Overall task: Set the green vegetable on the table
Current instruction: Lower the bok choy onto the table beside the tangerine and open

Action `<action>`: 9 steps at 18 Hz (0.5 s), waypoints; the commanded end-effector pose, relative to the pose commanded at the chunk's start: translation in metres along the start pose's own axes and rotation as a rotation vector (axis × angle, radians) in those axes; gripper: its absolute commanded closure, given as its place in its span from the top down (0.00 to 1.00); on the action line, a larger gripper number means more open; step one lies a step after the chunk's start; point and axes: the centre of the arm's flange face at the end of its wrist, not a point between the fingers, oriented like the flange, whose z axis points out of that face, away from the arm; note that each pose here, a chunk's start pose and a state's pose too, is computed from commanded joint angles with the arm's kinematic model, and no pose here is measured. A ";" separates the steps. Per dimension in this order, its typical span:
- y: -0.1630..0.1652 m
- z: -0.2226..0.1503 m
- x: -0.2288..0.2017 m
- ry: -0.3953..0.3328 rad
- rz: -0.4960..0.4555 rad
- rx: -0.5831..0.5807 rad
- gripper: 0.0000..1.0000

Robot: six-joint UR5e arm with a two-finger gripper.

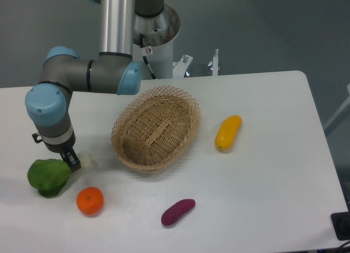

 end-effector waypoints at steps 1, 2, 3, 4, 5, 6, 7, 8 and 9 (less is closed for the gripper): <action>-0.001 -0.007 -0.001 -0.008 -0.002 0.007 1.00; -0.002 -0.017 0.000 -0.021 -0.001 0.017 1.00; -0.003 -0.025 0.000 -0.032 -0.001 0.027 1.00; -0.002 -0.029 -0.003 -0.039 -0.005 0.031 1.00; 0.000 -0.035 -0.007 -0.050 -0.010 0.036 1.00; 0.005 -0.040 -0.016 -0.072 -0.023 0.025 1.00; 0.017 -0.044 -0.029 -0.104 -0.042 -0.004 1.00; 0.033 -0.053 -0.045 -0.132 -0.071 -0.019 1.00; 0.050 -0.069 -0.064 -0.158 -0.108 -0.011 1.00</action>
